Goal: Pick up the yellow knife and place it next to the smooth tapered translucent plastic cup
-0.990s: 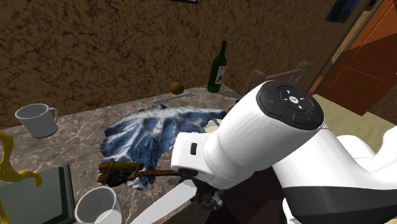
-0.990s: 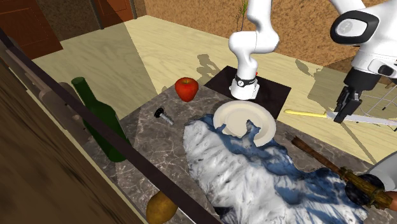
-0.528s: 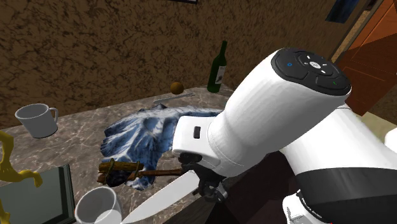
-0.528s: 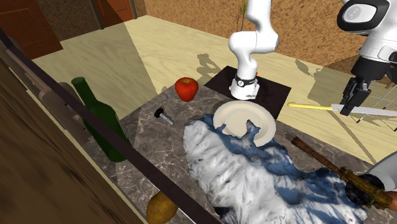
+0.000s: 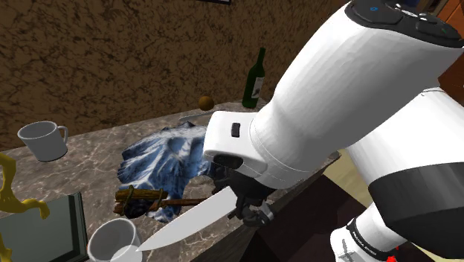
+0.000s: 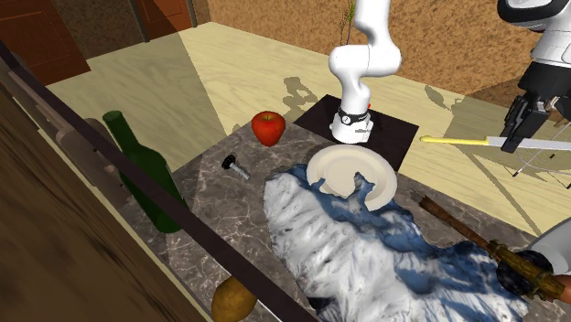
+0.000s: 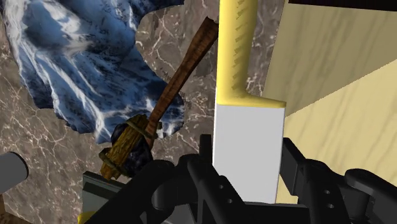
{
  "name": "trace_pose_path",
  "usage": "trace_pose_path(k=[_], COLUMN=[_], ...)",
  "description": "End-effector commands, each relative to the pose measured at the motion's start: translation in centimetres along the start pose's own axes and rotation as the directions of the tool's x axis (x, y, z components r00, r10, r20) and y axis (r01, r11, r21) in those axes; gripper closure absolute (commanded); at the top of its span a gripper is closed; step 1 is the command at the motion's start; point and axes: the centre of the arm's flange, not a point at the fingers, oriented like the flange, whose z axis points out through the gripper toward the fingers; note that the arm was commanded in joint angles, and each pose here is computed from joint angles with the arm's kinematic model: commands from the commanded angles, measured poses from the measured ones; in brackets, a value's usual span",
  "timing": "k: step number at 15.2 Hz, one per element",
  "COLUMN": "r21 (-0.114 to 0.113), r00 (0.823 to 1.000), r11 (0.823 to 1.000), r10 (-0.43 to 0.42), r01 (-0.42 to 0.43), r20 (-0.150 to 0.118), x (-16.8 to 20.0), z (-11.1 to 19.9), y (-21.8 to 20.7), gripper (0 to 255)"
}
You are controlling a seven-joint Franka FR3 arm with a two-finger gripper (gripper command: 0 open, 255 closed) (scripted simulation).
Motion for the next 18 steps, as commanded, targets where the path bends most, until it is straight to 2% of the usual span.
trace_pose_path(k=[1,5,18], r21=[0.0,0.0,0.0], r00=[1.0,1.0,1.0], r11=[1.0,1.0,1.0], r10=[0.0,0.0,0.0], r01=[0.0,0.0,0.0], r20=[0.0,0.0,0.0], x=[0.0,-2.6,-2.8], z=[-0.8,0.4,7.0], y=[0.2,4.6,2.7], gripper=[255,255,255])
